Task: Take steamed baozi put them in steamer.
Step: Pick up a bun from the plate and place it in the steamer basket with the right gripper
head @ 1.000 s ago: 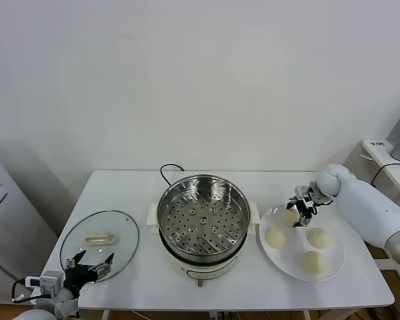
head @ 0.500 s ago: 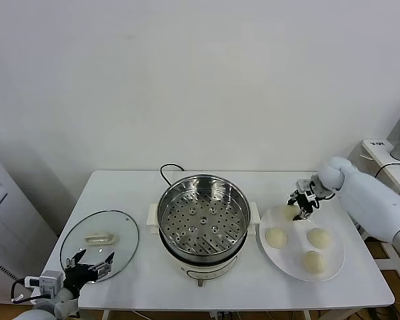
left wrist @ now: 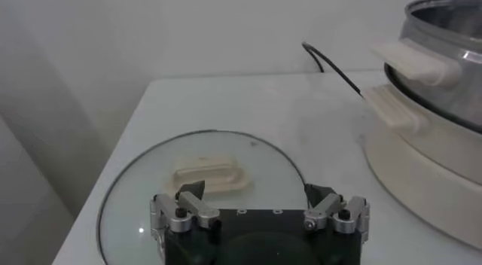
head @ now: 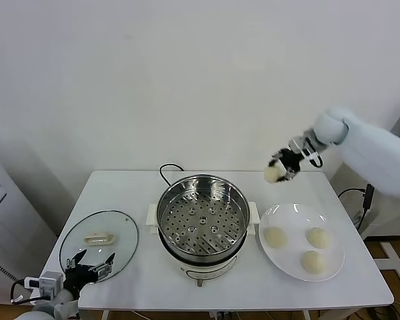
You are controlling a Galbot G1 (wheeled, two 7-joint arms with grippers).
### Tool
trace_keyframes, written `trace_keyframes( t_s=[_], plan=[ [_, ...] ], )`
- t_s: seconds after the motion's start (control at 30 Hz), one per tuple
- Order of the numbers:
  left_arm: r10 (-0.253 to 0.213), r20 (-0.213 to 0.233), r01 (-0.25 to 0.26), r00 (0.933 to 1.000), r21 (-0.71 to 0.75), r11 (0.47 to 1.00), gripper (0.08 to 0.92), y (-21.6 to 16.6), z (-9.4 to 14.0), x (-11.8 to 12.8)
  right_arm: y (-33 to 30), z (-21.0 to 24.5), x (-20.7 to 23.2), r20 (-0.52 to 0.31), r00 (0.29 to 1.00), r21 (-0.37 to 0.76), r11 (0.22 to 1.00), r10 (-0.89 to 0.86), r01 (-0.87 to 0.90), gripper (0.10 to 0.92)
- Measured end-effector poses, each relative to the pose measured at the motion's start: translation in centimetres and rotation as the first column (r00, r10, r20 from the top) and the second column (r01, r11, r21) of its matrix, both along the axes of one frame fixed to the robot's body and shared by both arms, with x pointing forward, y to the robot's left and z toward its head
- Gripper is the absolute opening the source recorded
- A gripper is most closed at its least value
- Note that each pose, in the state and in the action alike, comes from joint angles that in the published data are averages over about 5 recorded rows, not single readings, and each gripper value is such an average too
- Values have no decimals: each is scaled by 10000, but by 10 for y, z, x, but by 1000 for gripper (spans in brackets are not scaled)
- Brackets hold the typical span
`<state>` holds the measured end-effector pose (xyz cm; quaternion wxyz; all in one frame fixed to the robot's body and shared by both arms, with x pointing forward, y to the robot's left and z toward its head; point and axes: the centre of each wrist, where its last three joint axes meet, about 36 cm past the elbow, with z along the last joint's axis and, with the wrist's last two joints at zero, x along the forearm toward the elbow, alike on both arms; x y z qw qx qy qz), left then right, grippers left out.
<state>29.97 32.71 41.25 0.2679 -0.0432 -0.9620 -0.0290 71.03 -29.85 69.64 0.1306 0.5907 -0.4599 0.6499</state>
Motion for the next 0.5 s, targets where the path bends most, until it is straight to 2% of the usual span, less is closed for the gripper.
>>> trace_keyframes(
  t_s=[0.23, 0.5],
  plan=[
    [-25, 37, 25, 10000, 12, 10000, 823, -2, 3, -3, 73, 23, 6, 614, 9533, -304, 9552, 2958, -2944, 536],
    [-12, 77, 12, 10000, 38, 10000, 823, -5, 4, -4, 135, 23, -6, 863, 8149, -1222, 8178, 5732, -5623, 540]
  ],
)
